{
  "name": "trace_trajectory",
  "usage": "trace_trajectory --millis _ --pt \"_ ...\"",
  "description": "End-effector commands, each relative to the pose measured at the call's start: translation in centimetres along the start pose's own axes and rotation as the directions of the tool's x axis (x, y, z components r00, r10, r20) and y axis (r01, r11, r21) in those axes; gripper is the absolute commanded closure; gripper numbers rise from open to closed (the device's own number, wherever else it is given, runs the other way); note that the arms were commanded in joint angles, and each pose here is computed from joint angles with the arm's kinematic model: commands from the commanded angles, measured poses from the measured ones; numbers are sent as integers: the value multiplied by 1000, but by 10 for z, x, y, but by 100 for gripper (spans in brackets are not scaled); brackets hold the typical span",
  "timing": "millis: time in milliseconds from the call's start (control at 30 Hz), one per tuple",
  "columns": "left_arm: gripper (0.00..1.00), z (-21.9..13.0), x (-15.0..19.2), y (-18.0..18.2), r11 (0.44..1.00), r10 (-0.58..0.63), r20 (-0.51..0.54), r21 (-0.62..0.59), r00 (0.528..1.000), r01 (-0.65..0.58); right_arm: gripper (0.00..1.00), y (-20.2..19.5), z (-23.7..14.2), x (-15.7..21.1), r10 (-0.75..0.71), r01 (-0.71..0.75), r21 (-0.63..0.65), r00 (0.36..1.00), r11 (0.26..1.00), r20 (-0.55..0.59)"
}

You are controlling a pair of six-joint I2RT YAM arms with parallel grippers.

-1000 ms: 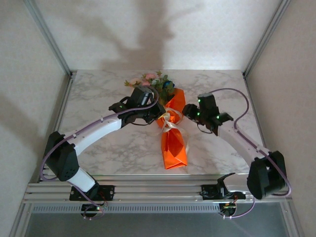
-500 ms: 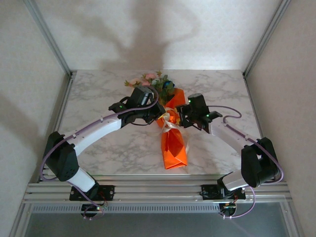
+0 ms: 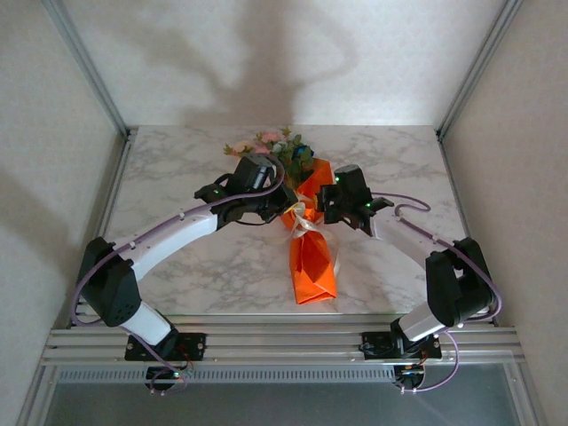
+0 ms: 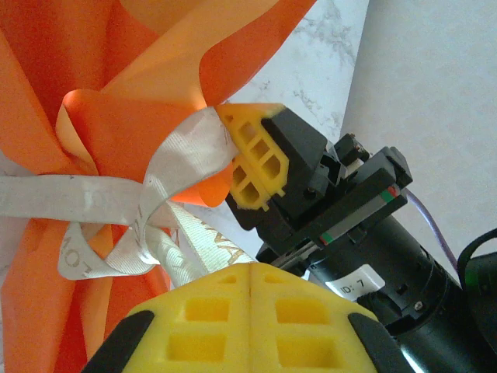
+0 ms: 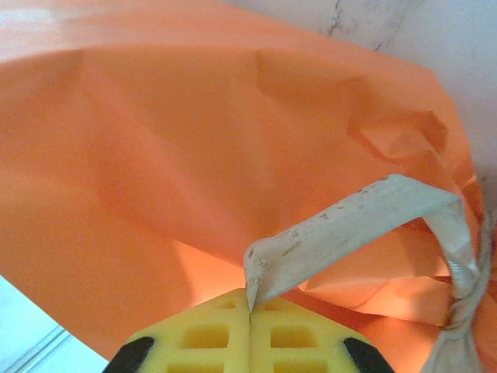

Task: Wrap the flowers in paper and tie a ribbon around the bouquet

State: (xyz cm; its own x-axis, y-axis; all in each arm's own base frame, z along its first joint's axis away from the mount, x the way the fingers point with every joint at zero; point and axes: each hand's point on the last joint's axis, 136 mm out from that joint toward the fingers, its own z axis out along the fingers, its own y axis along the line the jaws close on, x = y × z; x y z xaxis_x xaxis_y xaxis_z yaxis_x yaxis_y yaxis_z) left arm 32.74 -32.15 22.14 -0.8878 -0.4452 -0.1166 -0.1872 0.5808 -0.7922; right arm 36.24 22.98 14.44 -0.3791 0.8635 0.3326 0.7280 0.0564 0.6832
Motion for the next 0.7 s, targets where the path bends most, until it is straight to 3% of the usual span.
trace_trajectory --millis 0,233,667 --pt "100 -5 1 -13 999 11 5 36 1000 -11 100 9 -26 -3 -25 27 -44 999 999 47" --pt "100 4 2 -5 1000 3 -8 20 1000 -3 100 -6 -49 2 -27 29 -89 999 996 21" --pt "100 13 7 25 995 -64 -16 -74 998 63 100 -48 -62 26 -91 88 -35 989 995 -112"
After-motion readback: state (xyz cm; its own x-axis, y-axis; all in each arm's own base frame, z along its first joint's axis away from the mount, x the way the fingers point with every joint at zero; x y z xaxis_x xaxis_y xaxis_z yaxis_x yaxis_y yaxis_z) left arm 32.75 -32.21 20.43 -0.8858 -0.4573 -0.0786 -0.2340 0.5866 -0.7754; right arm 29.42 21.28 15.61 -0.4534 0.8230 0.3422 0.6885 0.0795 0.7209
